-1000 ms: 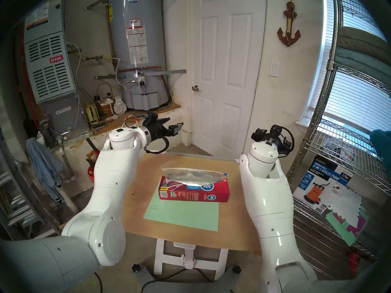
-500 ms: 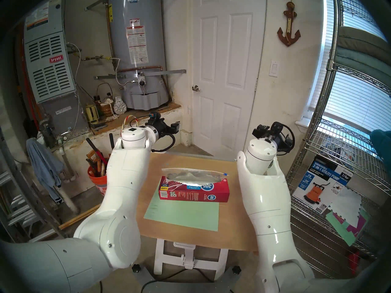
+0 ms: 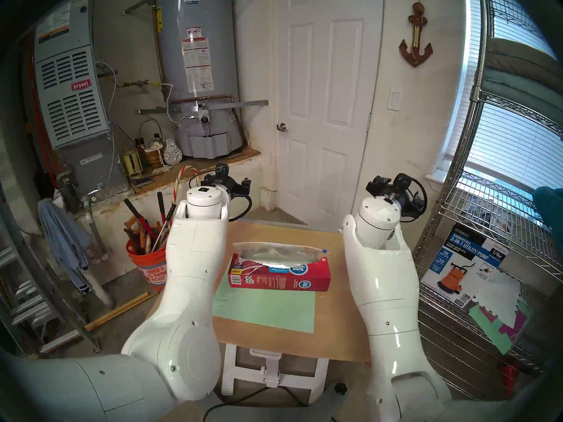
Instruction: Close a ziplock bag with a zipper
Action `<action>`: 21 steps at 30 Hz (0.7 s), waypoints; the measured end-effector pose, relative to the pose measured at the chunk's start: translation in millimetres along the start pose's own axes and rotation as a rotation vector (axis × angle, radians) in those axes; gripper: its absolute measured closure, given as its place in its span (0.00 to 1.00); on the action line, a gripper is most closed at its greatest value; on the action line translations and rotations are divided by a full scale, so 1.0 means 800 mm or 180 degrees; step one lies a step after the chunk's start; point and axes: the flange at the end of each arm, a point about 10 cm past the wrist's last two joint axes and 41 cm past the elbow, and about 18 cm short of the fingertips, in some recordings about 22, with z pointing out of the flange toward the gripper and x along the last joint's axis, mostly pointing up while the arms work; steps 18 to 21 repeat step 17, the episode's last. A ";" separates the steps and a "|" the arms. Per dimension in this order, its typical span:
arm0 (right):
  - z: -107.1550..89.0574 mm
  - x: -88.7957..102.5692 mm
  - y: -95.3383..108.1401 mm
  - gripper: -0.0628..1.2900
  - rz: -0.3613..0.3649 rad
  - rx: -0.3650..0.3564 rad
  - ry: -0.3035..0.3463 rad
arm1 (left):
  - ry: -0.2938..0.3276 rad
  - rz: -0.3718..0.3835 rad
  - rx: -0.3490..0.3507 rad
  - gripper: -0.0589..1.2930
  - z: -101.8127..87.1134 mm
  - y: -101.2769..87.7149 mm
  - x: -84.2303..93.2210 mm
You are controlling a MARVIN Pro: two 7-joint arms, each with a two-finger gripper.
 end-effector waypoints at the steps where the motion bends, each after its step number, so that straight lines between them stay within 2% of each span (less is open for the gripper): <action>1: 0.000 0.000 0.000 0.05 0.0003 0.0003 0.0001 | 0.0003 -0.0001 0.0022 0.02 0.000 0.002 0.001; 21: 0.000 0.000 -0.002 0.05 0.0021 0.0026 0.0018 | 0.0017 -0.0017 0.0121 0.02 -0.002 0.014 0.004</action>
